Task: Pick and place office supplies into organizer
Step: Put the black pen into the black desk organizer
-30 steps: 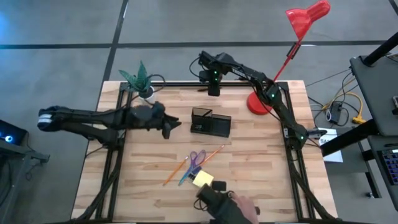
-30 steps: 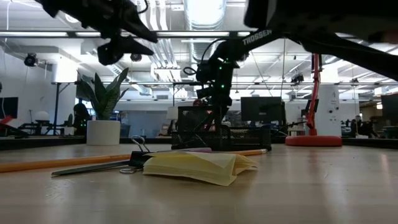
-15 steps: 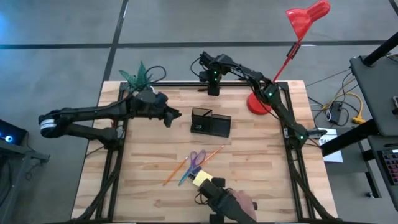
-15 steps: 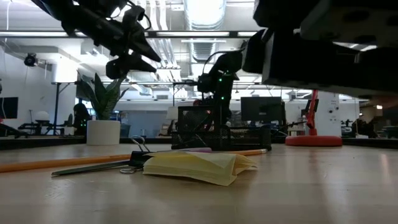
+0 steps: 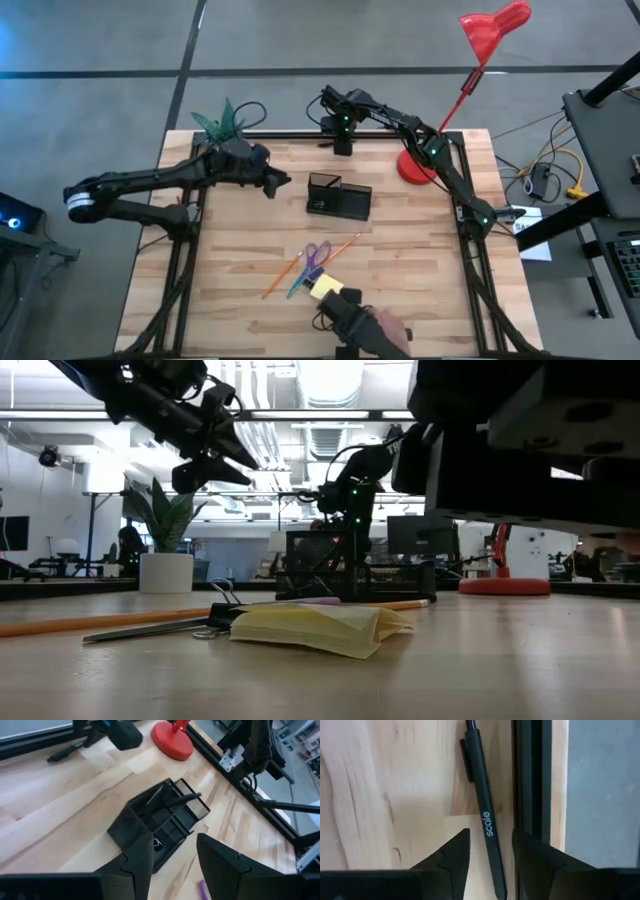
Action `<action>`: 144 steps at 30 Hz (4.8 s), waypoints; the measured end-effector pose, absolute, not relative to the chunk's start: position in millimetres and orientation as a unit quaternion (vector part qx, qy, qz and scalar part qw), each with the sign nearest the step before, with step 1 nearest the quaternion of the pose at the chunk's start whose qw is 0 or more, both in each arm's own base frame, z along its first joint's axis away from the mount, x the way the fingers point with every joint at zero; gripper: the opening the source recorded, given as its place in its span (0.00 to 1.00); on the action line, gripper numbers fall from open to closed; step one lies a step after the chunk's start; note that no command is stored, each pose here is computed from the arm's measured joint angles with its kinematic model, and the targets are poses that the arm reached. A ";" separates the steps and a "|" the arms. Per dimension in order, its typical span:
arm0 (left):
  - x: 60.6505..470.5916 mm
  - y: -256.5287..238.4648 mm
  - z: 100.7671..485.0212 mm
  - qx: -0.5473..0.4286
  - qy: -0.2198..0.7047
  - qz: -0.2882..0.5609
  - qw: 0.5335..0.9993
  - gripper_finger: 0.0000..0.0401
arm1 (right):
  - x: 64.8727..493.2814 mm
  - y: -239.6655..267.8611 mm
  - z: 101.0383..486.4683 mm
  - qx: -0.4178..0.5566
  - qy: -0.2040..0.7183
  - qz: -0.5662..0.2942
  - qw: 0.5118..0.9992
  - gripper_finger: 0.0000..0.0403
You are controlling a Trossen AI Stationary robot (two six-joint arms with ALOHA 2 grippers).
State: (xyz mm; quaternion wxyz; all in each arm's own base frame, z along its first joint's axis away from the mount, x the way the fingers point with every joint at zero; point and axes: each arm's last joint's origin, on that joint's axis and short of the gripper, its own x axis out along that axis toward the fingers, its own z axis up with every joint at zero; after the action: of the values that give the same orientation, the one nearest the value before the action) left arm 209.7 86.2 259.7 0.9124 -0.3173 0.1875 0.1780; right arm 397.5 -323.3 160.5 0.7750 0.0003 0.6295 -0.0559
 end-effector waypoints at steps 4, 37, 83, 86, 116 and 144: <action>207.7 90.8 259.8 -0.312 0.187 0.178 0.914 0.34 | 398.6 -319.6 155.4 0.003 0.635 -0.051 0.771 0.34; 205.7 93.9 260.3 -0.305 0.186 0.179 0.917 0.34 | 393.3 -315.5 132.9 0.015 0.646 -0.034 0.762 0.05; 206.9 93.5 259.8 -0.339 0.178 0.174 0.907 0.34 | 400.5 -311.0 162.2 0.160 0.567 -0.041 0.807 0.04; 206.9 93.6 259.8 -0.339 0.178 0.176 0.907 0.34 | 401.9 -308.9 163.5 0.187 0.556 -0.034 0.809 0.04; 165.0 77.0 283.7 -0.297 0.145 0.220 0.918 0.34 | 436.5 -252.9 241.5 0.204 0.454 -0.033 0.867 0.04; 136.2 61.9 254.4 -0.277 0.124 0.198 0.932 0.34 | 437.8 -113.2 276.6 0.187 0.334 -0.227 0.896 0.04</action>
State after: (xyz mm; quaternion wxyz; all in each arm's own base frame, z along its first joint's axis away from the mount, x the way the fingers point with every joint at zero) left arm 136.2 61.9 254.4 0.9321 -0.2770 0.1245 0.1975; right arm 437.8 -113.2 276.6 0.8957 0.1866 0.3337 -0.2271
